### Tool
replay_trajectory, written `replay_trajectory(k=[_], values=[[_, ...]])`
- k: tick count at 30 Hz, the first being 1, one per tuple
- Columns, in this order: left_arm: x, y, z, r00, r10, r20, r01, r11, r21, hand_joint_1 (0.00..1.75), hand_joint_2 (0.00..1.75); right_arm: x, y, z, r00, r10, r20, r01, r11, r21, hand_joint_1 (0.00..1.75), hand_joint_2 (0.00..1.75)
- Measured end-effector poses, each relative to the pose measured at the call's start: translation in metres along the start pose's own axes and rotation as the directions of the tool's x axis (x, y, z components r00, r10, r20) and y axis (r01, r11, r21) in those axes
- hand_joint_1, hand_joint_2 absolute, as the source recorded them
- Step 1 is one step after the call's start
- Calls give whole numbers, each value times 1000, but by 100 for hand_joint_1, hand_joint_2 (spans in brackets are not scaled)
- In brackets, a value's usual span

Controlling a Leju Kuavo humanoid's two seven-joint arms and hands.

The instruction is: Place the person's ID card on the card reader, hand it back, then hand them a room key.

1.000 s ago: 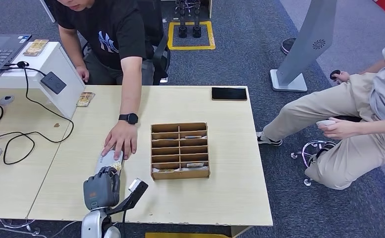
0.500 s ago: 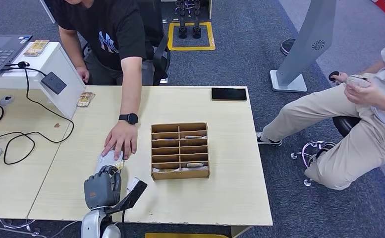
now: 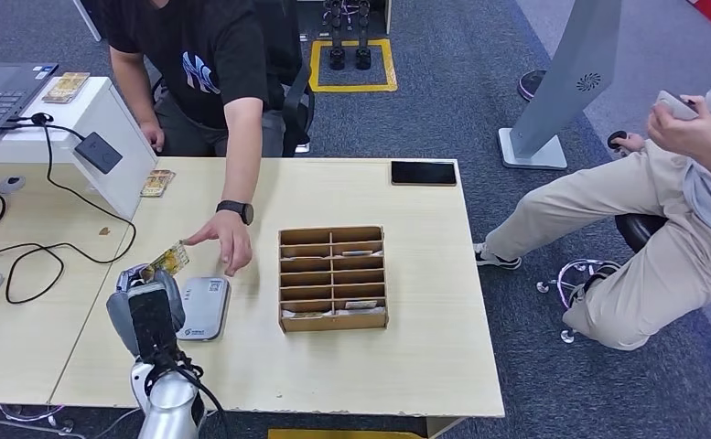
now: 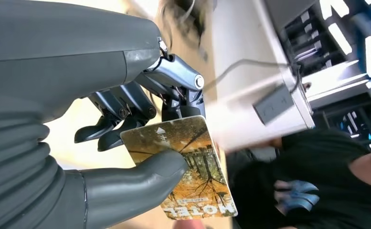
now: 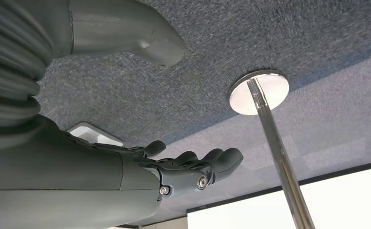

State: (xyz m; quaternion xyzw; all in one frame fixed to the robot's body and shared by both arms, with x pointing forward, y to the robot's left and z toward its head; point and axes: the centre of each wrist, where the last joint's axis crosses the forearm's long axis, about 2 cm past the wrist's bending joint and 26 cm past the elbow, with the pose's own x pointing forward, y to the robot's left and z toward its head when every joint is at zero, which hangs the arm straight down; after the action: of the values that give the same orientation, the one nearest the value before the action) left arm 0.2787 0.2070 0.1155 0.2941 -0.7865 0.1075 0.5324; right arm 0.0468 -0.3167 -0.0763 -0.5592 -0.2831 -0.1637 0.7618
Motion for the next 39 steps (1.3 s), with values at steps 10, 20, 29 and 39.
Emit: replay_trajectory(k=[10, 20, 29, 39], values=[[40, -30, -23, 967, 254, 0, -254, 967, -26, 175, 175, 0, 0, 0, 1000, 4, 13, -4, 1000, 3, 0, 175], [70, -43, -61, 943, 324, 78, -321, 946, -47, 175, 175, 2, 3, 2, 999, 16, 45, -18, 999, 27, 0, 175], [74, -52, -88, 955, 287, 70, -284, 957, -57, 0, 175, 8, 9, 4, 998, 17, 62, -20, 998, 60, 0, 175], [63, -55, -96, 973, 219, 78, -213, 974, -76, 0, 175, 9, 12, 6, 999, -1, 44, -1, 998, 63, 0, 175]])
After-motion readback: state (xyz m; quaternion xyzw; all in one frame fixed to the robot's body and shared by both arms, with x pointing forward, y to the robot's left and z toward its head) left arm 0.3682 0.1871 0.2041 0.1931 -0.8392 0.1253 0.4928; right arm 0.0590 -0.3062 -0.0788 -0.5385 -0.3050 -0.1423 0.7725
